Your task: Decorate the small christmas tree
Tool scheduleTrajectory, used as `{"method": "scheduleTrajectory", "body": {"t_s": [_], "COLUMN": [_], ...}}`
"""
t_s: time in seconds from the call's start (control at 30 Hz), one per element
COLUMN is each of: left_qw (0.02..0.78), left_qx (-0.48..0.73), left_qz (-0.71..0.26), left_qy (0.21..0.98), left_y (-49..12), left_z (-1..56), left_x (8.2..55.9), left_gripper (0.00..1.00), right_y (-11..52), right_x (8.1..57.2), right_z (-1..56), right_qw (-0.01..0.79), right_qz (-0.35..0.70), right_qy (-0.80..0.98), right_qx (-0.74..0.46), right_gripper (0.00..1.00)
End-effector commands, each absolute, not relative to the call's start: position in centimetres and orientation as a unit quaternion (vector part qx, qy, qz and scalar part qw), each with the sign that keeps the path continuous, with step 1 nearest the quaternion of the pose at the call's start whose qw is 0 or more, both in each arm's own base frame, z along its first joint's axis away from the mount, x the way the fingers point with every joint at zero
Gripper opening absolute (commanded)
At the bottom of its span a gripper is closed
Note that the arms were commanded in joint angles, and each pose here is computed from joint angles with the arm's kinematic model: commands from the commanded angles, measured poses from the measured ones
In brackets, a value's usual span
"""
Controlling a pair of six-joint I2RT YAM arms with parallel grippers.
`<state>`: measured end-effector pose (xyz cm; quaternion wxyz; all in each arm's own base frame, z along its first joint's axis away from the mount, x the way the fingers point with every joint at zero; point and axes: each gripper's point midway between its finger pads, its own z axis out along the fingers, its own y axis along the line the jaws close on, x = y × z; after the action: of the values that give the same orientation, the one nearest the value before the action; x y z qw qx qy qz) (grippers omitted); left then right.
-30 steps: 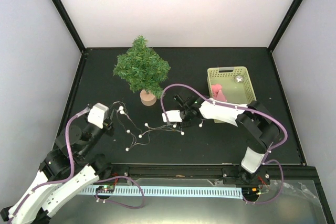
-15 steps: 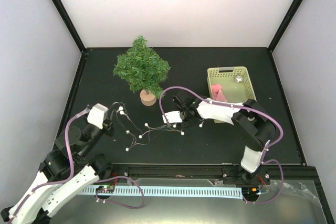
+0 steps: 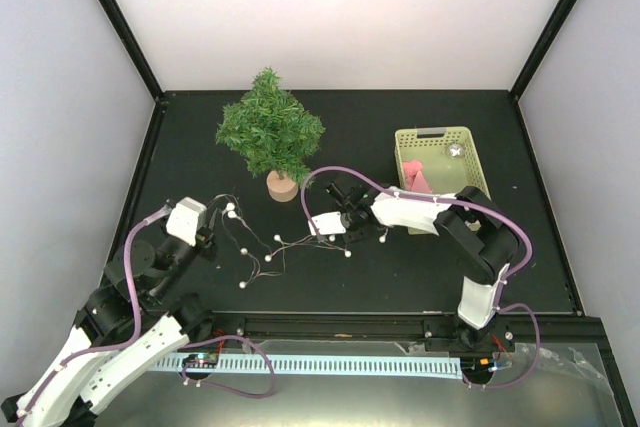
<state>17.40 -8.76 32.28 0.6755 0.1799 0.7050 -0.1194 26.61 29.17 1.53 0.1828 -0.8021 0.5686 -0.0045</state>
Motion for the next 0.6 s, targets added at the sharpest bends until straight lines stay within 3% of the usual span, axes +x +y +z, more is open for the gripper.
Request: {"method": "scheduleTrajectory", "body": {"t_s": [0.0,0.13,0.57], "left_qw": [0.690,0.690,0.689], "left_qx": [0.174,0.174,0.175], "left_qz": [-0.116,-0.117,-0.116], "left_qy": [0.692,0.692,0.694], "left_y": [-8.3,-8.3,-8.3], "left_z": [33.2,33.2,33.0], "left_x": [17.3,17.2,17.3], "left_gripper": [0.01,0.02,0.02], "right_y": [28.2,28.1,30.2], "right_x": [26.2,26.0,26.1], "right_z": [-0.3,-0.5,6.7], "right_qw": [0.146,0.143,0.290], "right_qz": [-0.015,-0.014,0.009], "right_qy": [0.562,0.560,0.551], "right_qx": [-0.814,-0.816,-0.782], "right_gripper": [0.12,0.01,0.01]}}
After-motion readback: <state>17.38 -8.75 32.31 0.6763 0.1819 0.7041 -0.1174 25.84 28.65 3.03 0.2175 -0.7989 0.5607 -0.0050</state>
